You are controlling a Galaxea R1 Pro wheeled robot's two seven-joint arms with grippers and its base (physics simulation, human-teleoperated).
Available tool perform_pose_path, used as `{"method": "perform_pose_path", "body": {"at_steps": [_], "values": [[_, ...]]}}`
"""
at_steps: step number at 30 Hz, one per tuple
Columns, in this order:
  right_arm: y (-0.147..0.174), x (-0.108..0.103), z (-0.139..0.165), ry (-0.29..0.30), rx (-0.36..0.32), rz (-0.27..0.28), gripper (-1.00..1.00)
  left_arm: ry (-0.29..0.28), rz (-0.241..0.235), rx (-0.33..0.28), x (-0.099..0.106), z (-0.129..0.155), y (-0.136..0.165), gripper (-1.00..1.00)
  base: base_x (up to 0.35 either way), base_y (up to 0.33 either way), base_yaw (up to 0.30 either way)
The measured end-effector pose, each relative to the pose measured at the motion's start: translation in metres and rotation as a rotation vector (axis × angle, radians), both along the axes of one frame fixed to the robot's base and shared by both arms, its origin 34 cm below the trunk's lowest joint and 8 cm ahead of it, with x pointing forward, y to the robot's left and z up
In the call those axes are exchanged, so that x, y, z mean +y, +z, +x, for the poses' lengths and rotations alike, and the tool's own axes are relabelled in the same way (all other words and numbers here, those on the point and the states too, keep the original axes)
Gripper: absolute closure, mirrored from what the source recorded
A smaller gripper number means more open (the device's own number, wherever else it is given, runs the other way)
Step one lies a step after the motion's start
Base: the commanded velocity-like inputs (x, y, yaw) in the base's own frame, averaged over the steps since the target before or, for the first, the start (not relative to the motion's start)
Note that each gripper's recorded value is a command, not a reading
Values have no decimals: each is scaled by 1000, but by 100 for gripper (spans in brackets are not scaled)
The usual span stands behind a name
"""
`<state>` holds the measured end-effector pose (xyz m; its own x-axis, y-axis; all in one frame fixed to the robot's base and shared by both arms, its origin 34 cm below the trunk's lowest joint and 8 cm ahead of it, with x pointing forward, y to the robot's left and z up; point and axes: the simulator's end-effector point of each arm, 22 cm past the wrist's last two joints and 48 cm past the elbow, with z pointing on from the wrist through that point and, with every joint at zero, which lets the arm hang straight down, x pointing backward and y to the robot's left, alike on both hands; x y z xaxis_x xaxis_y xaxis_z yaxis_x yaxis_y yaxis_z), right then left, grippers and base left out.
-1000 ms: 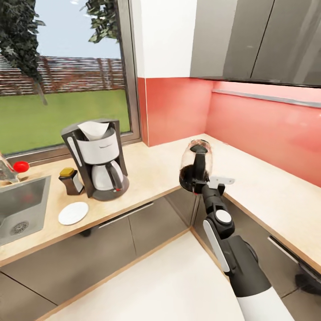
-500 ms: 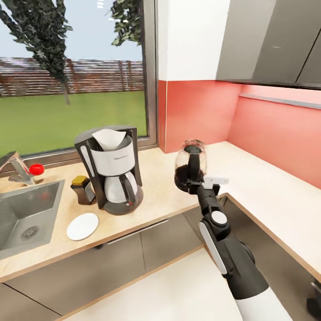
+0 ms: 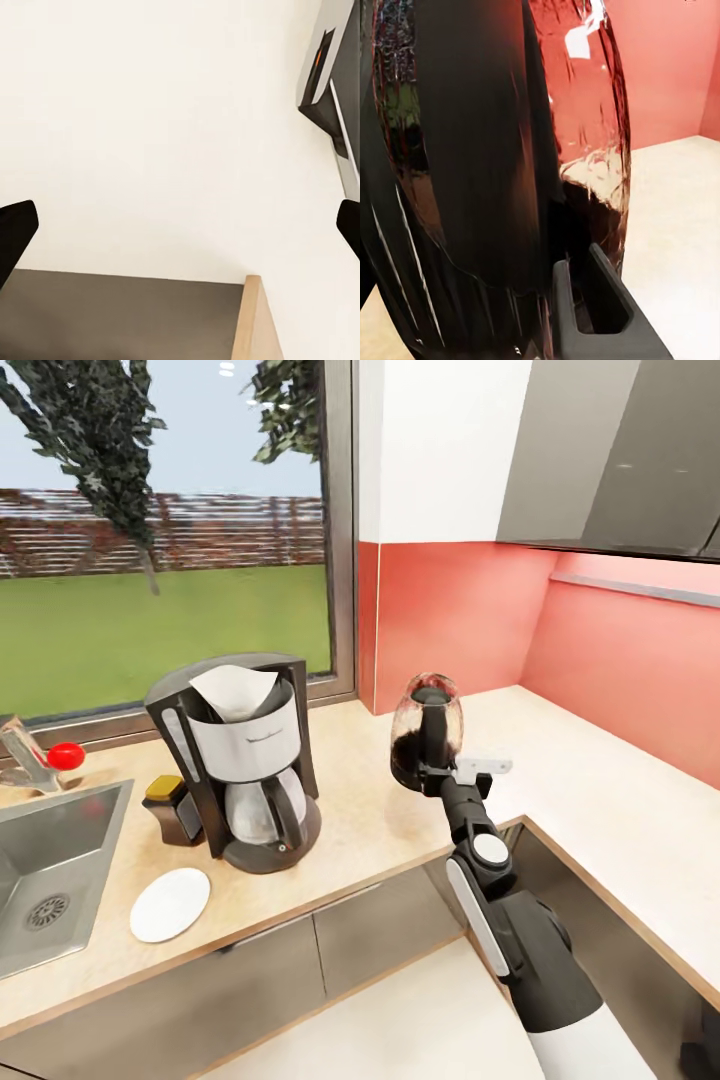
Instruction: Set up a coffee station on the kitchen countertop: keep the coffee maker on the countertop, move the bottle of coffee from the kitchen shelf to the counter next to the coffee maker, place a paper coffee filter on top of the coffee maker, put the saucer next to the coffee maker with the coffee cup on the saucer, and place the electric kettle next to the coffee maker.
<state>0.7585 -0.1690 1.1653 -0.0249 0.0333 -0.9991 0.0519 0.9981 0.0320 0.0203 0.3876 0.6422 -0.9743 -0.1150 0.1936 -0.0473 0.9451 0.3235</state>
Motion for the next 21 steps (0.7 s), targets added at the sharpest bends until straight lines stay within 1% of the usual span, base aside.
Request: {"method": "perform_pose_path", "body": {"at_steps": [6, 8, 15, 21], "values": [[-1, -1, 0, 0, 1, -1, 100, 1, 0, -1, 0, 0, 0, -100, 2, 0, 5], [0, -2, 0, -2, 1, -3, 100, 1, 0, -2, -1, 1, 0, -100, 0, 0, 151], [-1, -1, 0, -1, 2, -3, 100, -1, 0, -6, 0, 2, -1, -100, 0, 0, 249], [-2, -2, 1, 4, 2, -4, 100, -1, -1, -6, -1, 2, -1, -100, 0, 0, 39]]}}
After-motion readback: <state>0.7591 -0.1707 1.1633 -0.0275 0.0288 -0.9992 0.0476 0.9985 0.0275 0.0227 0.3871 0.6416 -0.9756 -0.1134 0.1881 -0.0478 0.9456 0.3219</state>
